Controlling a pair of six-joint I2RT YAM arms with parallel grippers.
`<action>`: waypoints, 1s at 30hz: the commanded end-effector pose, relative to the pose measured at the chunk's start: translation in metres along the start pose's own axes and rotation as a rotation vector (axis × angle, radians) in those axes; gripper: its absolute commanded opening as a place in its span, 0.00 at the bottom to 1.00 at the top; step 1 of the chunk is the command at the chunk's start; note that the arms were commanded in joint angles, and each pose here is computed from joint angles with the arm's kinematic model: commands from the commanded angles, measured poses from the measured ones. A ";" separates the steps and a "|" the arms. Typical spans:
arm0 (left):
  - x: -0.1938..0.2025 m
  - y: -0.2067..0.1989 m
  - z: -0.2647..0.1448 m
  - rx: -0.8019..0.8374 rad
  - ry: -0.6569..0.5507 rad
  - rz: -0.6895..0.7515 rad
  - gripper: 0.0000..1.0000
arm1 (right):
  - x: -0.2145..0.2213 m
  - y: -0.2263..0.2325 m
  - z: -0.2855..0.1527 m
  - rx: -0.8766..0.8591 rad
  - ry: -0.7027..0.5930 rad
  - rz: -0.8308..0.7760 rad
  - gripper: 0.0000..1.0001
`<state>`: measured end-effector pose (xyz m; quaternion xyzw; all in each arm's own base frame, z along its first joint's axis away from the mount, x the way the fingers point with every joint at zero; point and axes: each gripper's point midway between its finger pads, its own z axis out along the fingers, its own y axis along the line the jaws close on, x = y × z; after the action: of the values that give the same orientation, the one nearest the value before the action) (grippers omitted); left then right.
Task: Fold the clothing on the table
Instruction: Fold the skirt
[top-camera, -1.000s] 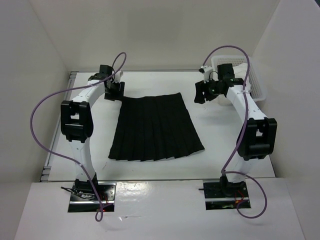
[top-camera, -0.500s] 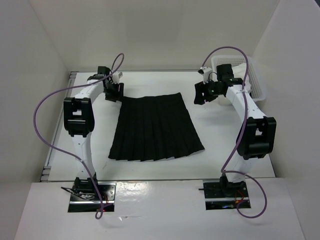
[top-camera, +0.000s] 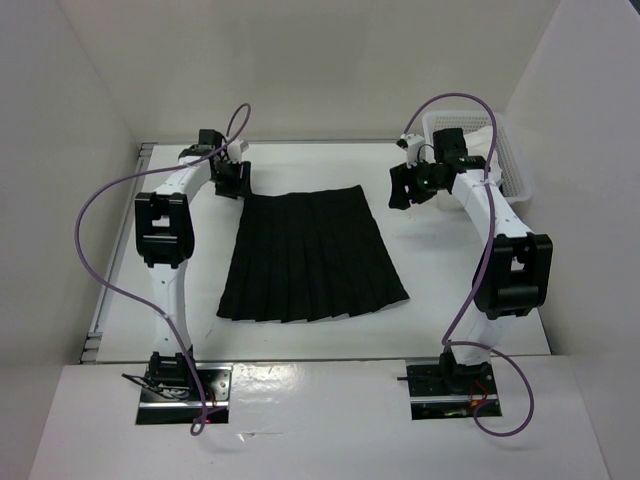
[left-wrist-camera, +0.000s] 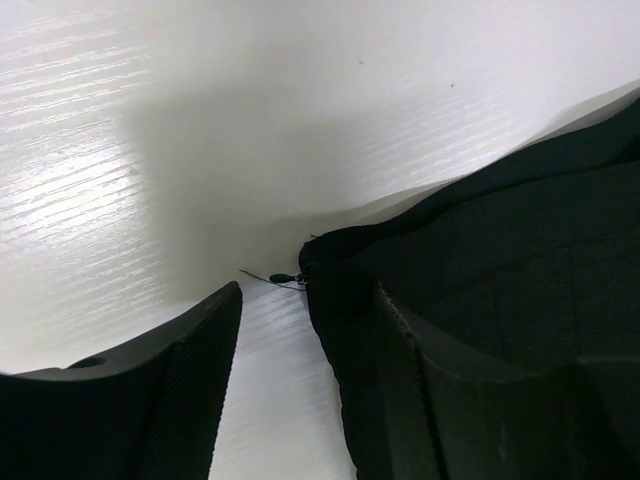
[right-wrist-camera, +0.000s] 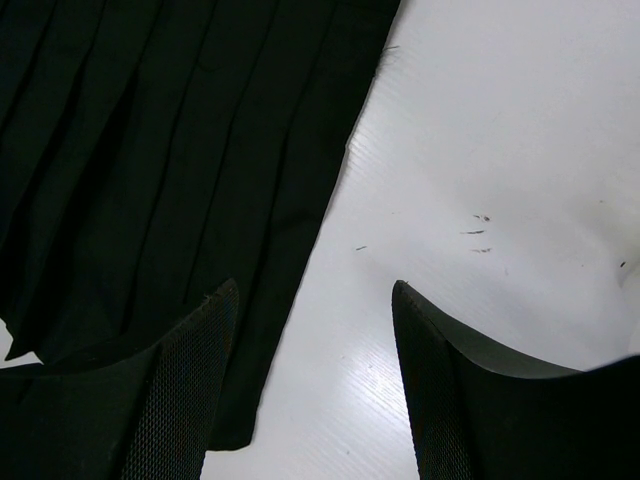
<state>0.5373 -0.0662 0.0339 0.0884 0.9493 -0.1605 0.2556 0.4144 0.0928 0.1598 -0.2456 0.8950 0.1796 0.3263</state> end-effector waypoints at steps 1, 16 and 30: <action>0.001 -0.004 0.007 0.027 0.015 0.018 0.61 | -0.017 0.001 -0.014 0.017 -0.042 -0.021 0.68; 0.012 -0.012 0.004 0.044 0.045 0.035 0.17 | -0.016 -0.006 0.009 -0.013 -0.020 0.003 0.68; 0.019 -0.026 -0.015 0.036 0.055 0.081 0.16 | -0.036 -0.011 0.117 -0.131 0.026 0.018 0.72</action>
<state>0.5172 -0.0771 0.0262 0.1087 0.9514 -0.1710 0.2321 0.4824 0.1250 0.0691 -0.2351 0.9116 0.2232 0.2527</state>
